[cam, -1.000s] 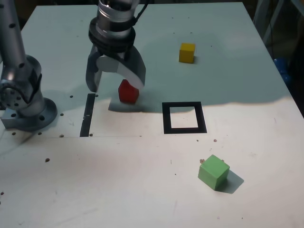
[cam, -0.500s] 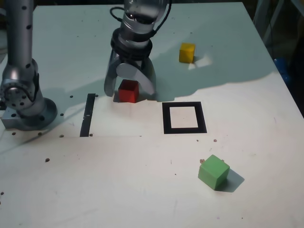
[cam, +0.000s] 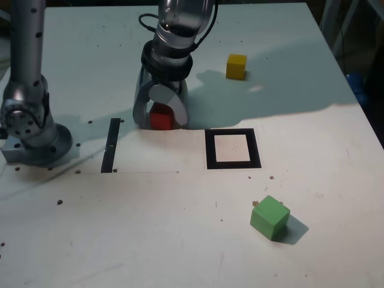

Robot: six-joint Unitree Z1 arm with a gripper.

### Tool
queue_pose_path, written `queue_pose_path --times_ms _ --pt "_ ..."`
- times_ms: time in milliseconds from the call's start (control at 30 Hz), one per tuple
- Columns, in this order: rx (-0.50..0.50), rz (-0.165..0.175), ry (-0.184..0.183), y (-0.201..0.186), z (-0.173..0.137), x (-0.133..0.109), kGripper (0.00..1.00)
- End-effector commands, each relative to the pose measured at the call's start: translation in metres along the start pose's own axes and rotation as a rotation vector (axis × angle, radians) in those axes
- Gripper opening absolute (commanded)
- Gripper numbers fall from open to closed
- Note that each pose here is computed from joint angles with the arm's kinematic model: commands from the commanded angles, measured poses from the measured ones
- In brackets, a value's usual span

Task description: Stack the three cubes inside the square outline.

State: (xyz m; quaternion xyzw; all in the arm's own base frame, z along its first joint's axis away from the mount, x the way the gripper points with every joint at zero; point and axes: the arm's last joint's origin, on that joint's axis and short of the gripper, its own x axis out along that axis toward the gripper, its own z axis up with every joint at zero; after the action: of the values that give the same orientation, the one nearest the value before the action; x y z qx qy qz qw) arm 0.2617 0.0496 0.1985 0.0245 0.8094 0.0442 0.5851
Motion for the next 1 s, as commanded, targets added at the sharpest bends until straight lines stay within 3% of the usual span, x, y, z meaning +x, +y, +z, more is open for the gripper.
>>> queue_pose_path --times_ms 0,300,567,967 --pt "-0.003 0.001 0.000 0.000 -0.001 0.001 0.30" --pt "-0.002 0.005 -0.006 0.000 0.000 0.000 0.30" --pt "0.015 0.007 -0.034 -0.005 0.007 -0.011 0.30" --pt "0.070 0.017 -0.099 -0.034 0.030 -0.055 0.30"
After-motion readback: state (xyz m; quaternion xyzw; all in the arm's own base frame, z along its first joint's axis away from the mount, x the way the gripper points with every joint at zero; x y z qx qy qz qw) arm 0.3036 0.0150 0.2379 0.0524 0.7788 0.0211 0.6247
